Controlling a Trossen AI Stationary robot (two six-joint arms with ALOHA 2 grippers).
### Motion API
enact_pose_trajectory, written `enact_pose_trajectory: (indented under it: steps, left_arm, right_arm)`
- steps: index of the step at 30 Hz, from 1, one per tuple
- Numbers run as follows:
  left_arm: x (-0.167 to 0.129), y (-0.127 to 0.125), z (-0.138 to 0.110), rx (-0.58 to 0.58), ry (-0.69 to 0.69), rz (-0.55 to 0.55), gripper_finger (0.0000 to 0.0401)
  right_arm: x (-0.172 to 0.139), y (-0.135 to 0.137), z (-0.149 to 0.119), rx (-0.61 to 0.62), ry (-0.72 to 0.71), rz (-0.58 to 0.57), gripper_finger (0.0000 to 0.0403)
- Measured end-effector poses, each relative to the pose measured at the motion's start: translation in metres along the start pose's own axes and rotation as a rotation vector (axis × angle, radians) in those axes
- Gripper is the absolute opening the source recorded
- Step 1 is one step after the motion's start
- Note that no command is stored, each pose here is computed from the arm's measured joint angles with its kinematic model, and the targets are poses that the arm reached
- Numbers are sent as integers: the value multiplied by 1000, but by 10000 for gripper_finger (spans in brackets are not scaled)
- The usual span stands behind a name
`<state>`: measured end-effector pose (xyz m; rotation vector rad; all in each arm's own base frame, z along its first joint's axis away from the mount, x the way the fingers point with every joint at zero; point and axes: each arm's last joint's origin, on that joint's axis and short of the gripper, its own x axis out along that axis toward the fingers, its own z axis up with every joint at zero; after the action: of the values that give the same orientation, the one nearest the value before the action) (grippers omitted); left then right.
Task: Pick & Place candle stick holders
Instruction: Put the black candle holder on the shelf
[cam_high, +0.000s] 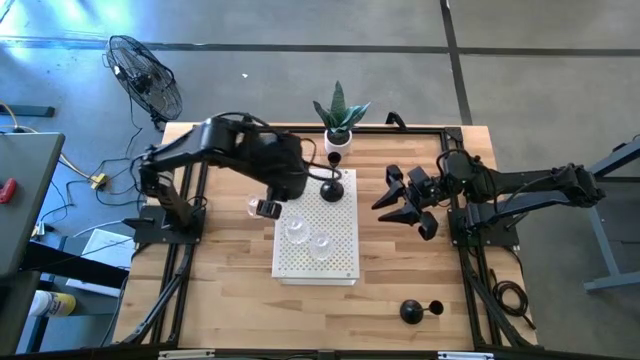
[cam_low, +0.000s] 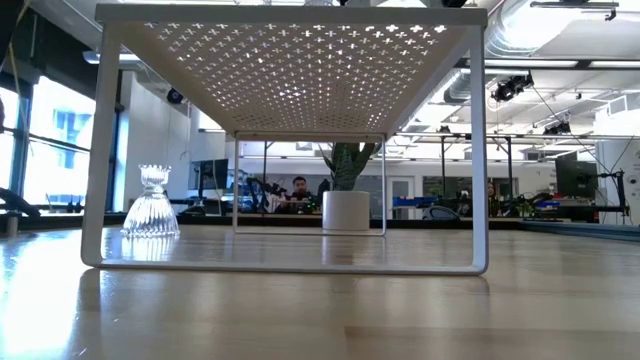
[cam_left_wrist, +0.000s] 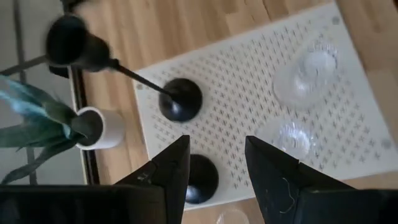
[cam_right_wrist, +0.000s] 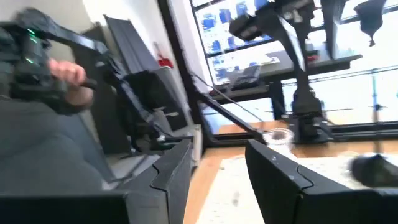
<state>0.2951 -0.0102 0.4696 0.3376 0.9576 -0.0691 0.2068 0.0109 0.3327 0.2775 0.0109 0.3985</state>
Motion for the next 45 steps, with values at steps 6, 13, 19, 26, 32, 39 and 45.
enact_pose_trajectory:
  steps: [6, 13, 19, 26, 32, 39, 45]
  left_arm:
    - [-17, 3, -10, -98, 27, 145, 150]
    - [-33, 4, -16, -141, -13, 161, 150]
    - [-44, 3, -21, -173, -54, 119, 150]
    - [-58, -2, -27, -184, -118, -26, 150]
    - [-82, -8, -37, -211, -208, -211, 150]
    - [-113, -16, -54, -270, -302, -422, 150]
    - [-133, -18, -68, -276, -354, -437, 150]
  right_arm:
    - [-8, 0, 4, -95, -36, -139, 145]
    - [-28, 10, 14, -126, -99, -206, 145]
    - [-49, 21, 21, -132, -134, -202, 145]
    - [-59, 32, 24, -138, -163, -151, 145]
    - [-62, 36, 10, -105, -31, -167, 145]
    - [-81, 40, -2, 131, 162, -279, 145]
    - [-107, 55, 8, 590, 367, -317, 145]
